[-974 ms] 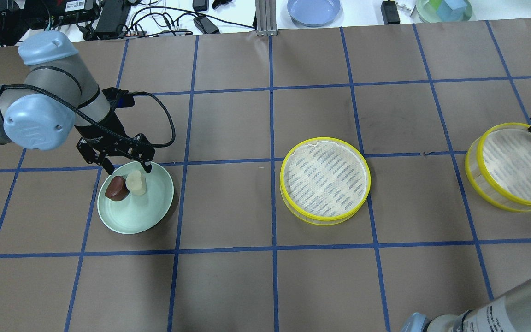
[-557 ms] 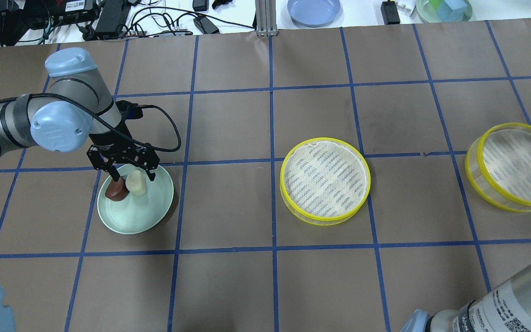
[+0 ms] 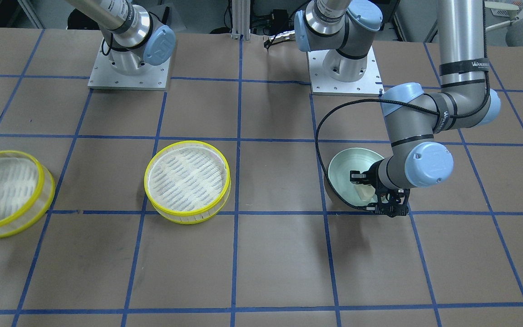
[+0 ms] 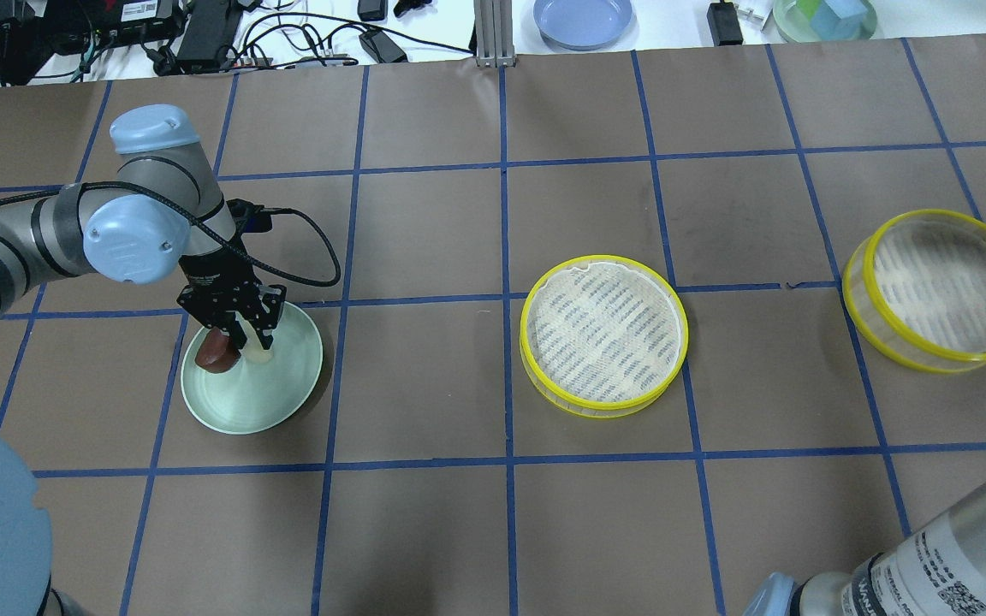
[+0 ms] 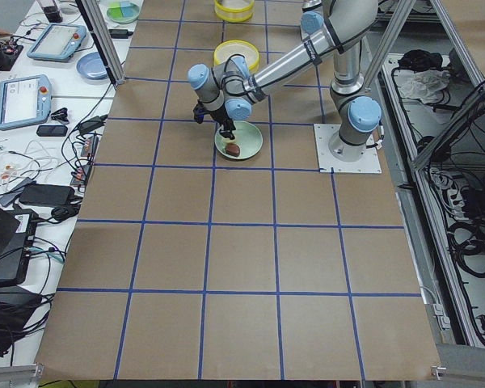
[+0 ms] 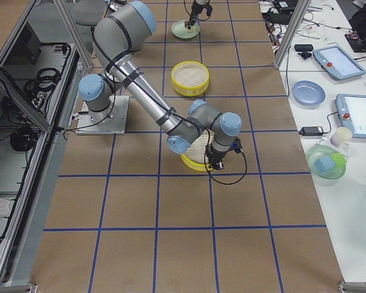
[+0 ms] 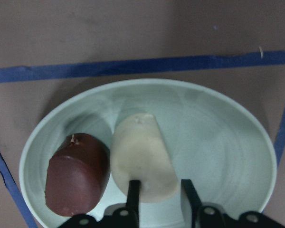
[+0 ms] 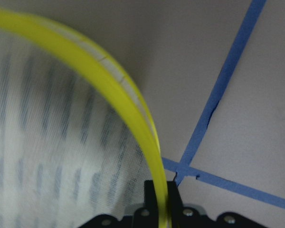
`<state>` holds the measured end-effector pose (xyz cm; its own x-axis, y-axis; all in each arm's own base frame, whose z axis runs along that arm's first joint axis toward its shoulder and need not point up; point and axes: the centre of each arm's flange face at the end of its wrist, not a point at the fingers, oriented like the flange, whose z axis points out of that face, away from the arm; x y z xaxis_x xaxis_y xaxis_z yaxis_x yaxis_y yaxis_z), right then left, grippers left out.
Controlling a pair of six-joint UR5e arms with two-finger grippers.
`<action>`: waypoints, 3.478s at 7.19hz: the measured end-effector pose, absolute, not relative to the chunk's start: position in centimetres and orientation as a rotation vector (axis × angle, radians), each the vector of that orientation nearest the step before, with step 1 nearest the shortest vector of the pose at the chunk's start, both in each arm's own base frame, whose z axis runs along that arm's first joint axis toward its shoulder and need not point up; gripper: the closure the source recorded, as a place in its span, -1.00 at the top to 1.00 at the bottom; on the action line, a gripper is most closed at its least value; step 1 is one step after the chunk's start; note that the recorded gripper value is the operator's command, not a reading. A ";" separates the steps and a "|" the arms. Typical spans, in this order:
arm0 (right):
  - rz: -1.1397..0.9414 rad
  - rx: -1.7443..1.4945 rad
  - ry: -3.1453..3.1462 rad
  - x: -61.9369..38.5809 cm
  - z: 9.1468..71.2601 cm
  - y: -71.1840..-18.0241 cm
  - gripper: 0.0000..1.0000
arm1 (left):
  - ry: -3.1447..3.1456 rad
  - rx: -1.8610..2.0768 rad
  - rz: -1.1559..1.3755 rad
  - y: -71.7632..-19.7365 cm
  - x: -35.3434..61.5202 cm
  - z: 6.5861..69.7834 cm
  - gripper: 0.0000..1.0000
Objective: Stack buns with steamer
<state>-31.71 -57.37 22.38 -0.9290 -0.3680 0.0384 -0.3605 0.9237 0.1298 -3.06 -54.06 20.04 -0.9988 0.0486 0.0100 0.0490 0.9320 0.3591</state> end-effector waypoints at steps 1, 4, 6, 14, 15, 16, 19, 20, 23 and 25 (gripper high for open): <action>-0.174 0.553 -3.017 -31.5 23.5 -57.3 -1.00 | -3.085 -0.084 -0.578 -54.1 -3.0 20.0 -1.00; -0.187 0.428 -3.101 -24.8 29.9 -56.9 -1.00 | -3.098 -0.064 -0.512 -55.0 -2.3 22.6 -1.00; -0.218 0.381 -3.119 -17.8 32.9 -57.4 -1.00 | -3.102 -0.058 -0.485 -55.5 -2.3 24.8 -1.00; -0.259 0.272 -3.103 -9.2 34.6 -57.7 -1.00 | -2.874 -0.094 -0.279 -52.1 -27.2 32.6 -1.00; -0.265 0.266 -3.106 -9.0 34.5 -57.3 -1.00 | -2.823 -0.102 -0.245 -51.4 -30.6 32.4 -1.00; -0.270 0.256 -3.107 -8.7 34.4 -56.8 -1.00 | -2.782 -0.101 -0.222 -50.9 -33.0 31.8 -1.00; -0.280 0.228 -3.107 -8.5 34.2 -56.2 -1.00 | -2.753 -0.114 -0.262 -50.2 -36.6 28.0 -1.00; -0.280 0.219 -3.106 -8.5 34.2 -56.2 -1.00 | -2.757 -0.118 -0.296 -49.4 -37.1 26.8 -0.27; -0.275 0.168 -3.108 -8.4 34.3 -56.1 -1.00 | -2.766 -0.115 -0.325 -48.6 -37.2 25.8 0.68; -0.266 0.153 -3.109 -7.8 34.4 -56.3 -1.00 | -2.782 -0.108 -0.297 -49.0 -36.6 26.8 1.00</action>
<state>-7.82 -56.29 34.35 -0.9951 -0.0986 0.0087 -0.0957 0.9807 0.1704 -36.59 -49.04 26.80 -0.9393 0.0388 0.3410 0.1099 0.9753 0.1917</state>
